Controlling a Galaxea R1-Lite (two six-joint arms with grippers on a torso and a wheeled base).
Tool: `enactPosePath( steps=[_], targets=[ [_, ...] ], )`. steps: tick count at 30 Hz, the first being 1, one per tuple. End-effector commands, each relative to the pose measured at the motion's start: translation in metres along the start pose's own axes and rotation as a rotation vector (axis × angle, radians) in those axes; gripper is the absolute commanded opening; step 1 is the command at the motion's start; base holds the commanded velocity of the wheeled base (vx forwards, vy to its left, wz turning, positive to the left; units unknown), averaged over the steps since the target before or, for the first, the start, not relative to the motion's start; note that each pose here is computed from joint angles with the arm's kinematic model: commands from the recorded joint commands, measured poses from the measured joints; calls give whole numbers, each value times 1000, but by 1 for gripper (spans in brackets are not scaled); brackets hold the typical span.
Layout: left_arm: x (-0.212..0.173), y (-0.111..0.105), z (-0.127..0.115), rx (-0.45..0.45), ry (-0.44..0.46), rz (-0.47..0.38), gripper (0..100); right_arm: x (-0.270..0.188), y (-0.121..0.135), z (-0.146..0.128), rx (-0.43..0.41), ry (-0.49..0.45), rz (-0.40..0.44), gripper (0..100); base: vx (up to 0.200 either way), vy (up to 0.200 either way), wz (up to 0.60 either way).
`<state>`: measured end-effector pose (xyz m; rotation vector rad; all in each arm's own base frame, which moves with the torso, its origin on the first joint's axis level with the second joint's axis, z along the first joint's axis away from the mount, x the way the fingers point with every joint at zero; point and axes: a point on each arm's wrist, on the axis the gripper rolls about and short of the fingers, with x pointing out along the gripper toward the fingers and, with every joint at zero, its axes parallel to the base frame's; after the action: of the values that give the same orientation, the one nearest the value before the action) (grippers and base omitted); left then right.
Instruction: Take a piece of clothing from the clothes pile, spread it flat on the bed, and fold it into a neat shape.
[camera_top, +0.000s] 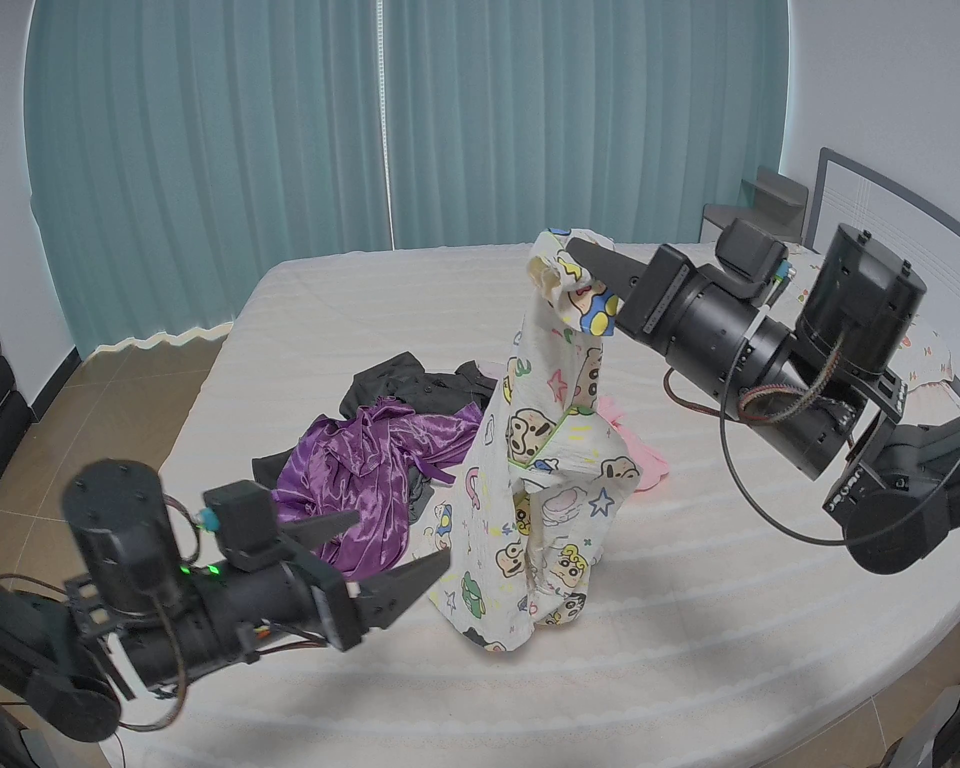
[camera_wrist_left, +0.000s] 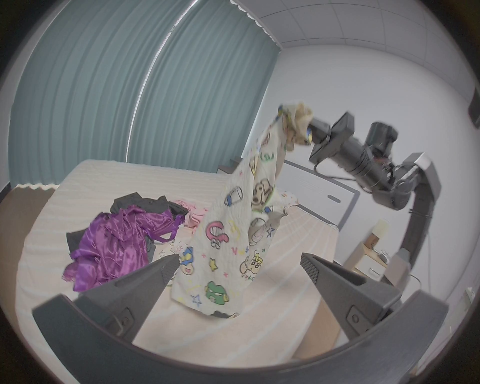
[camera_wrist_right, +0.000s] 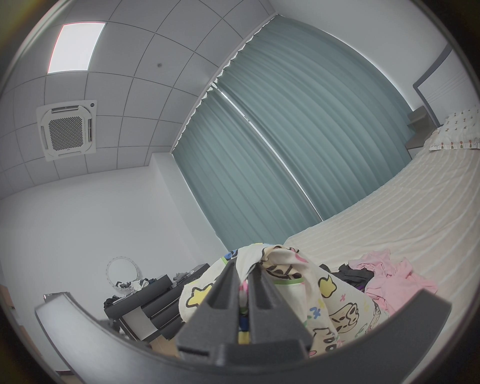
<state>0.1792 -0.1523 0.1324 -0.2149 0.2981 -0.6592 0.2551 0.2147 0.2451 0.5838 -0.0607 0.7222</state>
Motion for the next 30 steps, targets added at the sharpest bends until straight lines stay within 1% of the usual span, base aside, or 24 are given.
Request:
enactPosePath(
  steps=[1,4,8,9,10,11,17,19,21,24,26,29,30],
  targets=[
    [53,-16,-56,-23,91,86,100,18,1,-13,6,1,-28,0,0,0,0],
    [66,-17,-55,-25,46,127,100,17,1,-12,6,-1,-29,0,0,0,0],
    [75,-15,-58,-24,40,154,100,15,0,-13,6,5,-32,0,0,0,0],
    [86,-13,-59,-28,15,203,100,15,0,-14,6,7,-33,0,0,0,0],
    [88,-13,-59,-29,9,213,100,15,0,-14,6,9,-34,0,0,0,0],
    [96,-12,-58,-33,-25,251,100,14,-1,-15,6,9,-34,0,0,0,0],
    [125,-5,-51,-55,-131,315,100,10,2,-10,6,-2,-28,0,0,0,0],
    [135,-2,-51,-60,-151,333,100,8,3,-8,6,-3,-26,0,0,0,0],
    [138,0,-53,-61,-151,342,100,8,3,-8,6,-2,-28,0,0,0,0],
    [146,9,-66,-52,-122,374,100,7,3,-6,6,-7,-27,0,0,0,0],
    [146,19,-73,-48,-112,438,100,6,3,-5,5,-10,-29,0,0,0,0],
    [143,28,-80,-43,-94,499,100,5,2,-2,4,-17,-32,0,0,0,0],
    [142,28,-80,-42,-91,501,100,5,2,-1,4,-18,-31,0,0,0,0]
  ],
)
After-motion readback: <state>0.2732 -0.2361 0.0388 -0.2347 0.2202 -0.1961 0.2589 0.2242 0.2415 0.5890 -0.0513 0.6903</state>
